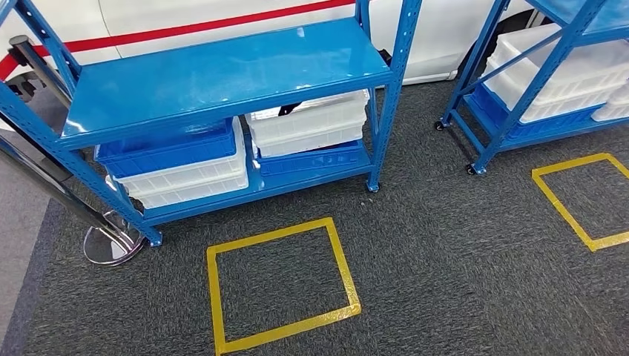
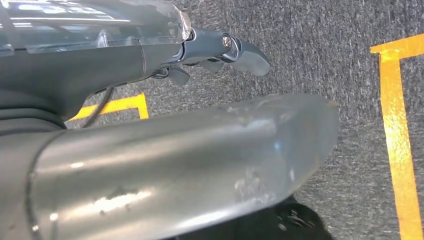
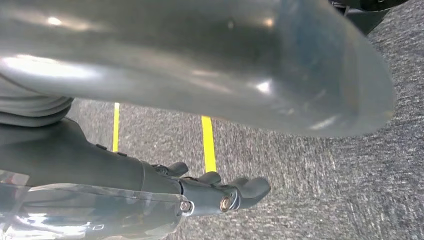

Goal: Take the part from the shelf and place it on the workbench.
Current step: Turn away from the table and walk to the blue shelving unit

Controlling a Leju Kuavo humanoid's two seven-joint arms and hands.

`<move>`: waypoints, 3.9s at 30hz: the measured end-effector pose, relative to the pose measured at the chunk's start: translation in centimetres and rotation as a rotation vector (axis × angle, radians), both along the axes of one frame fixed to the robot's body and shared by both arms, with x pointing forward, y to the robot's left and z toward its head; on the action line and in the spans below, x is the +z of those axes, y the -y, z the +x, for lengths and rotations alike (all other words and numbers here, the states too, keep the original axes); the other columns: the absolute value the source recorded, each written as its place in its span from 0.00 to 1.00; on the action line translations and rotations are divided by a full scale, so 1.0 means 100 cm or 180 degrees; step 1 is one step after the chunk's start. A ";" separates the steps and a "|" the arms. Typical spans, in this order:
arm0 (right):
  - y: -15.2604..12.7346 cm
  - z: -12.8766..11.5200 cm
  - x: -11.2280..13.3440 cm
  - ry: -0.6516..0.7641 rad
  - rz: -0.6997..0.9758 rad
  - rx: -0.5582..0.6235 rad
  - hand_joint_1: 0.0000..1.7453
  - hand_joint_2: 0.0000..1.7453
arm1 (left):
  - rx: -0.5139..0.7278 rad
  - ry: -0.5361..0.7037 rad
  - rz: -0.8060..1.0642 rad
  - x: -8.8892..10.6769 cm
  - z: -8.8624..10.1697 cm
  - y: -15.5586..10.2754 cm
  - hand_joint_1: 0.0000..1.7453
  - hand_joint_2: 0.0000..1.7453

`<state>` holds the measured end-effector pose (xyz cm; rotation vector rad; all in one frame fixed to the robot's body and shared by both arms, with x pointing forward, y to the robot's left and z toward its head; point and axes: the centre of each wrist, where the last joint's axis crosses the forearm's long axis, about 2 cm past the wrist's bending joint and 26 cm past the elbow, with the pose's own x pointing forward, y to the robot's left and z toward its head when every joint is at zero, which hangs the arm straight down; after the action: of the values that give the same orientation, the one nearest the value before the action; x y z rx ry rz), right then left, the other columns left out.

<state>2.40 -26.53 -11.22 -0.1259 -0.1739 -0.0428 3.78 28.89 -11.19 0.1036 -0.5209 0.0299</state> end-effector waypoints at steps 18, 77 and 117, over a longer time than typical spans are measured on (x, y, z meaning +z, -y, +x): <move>-0.001 -0.001 0.000 0.0007 0.0017 -0.0002 0.00 0.00 | 0.0003 0.0009 -0.0031 0.000 -0.002 0.004 0.00 0.00; 0.000 -0.005 0.000 -0.0082 0.0027 -0.0071 0.00 0.00 | 0.0021 0.0007 -0.0115 0.000 -0.004 0.020 0.00 0.00; -0.015 -0.006 0.000 -0.0094 0.0204 -0.0006 0.00 0.00 | -0.0035 -0.0108 -0.0045 0.000 -0.009 0.019 0.00 0.00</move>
<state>1.75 -25.06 -11.19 -0.0627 -0.1429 -0.0482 2.85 26.96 -11.22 0.0873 -0.4872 0.0211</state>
